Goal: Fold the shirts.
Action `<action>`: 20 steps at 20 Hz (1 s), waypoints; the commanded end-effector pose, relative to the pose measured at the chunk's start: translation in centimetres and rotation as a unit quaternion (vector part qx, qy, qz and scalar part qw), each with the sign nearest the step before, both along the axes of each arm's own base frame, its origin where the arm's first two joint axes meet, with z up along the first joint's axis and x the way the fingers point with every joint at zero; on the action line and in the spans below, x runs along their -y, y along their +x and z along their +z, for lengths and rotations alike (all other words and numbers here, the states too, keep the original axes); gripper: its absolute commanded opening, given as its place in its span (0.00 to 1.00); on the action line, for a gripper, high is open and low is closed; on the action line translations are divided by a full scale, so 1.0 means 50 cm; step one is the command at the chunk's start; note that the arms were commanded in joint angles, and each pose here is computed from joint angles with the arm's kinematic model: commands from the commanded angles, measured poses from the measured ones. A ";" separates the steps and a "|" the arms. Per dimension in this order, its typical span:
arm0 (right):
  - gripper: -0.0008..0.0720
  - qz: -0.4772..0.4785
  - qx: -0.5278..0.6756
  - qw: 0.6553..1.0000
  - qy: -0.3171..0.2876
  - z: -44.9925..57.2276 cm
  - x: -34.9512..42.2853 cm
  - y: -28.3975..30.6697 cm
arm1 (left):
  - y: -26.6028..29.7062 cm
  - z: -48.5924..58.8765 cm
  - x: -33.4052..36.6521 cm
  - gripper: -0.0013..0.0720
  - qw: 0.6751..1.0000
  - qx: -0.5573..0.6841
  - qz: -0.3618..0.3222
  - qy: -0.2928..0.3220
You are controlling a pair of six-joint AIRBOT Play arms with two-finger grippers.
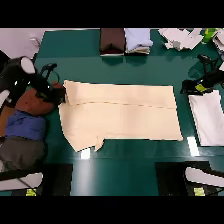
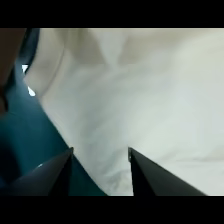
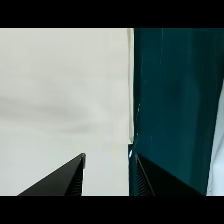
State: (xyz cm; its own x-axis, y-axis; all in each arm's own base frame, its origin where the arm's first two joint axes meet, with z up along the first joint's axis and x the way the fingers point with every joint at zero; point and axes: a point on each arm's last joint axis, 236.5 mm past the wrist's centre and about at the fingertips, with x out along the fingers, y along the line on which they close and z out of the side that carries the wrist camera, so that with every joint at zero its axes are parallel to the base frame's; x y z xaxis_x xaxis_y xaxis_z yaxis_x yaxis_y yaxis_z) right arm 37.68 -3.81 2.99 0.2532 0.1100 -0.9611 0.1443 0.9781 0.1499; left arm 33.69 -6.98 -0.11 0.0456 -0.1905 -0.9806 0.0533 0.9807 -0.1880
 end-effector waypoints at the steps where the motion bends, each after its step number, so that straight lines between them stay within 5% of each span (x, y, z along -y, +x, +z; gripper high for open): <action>1: 0.54 0.000 -0.002 1.000 0.001 0.018 -0.002 -0.018 | -0.142 -0.037 0.001 0.60 1.000 -0.015 0.022 0.011; 8: 0.54 0.043 -0.030 0.999 0.005 -0.014 -0.062 -0.018 | -0.342 -0.135 0.067 0.60 0.997 -0.071 0.033 -0.007; 20: 0.54 0.061 -0.042 0.997 0.014 -0.019 -0.101 -0.027 | -0.301 -0.164 0.155 0.59 0.995 -0.008 0.067 -0.079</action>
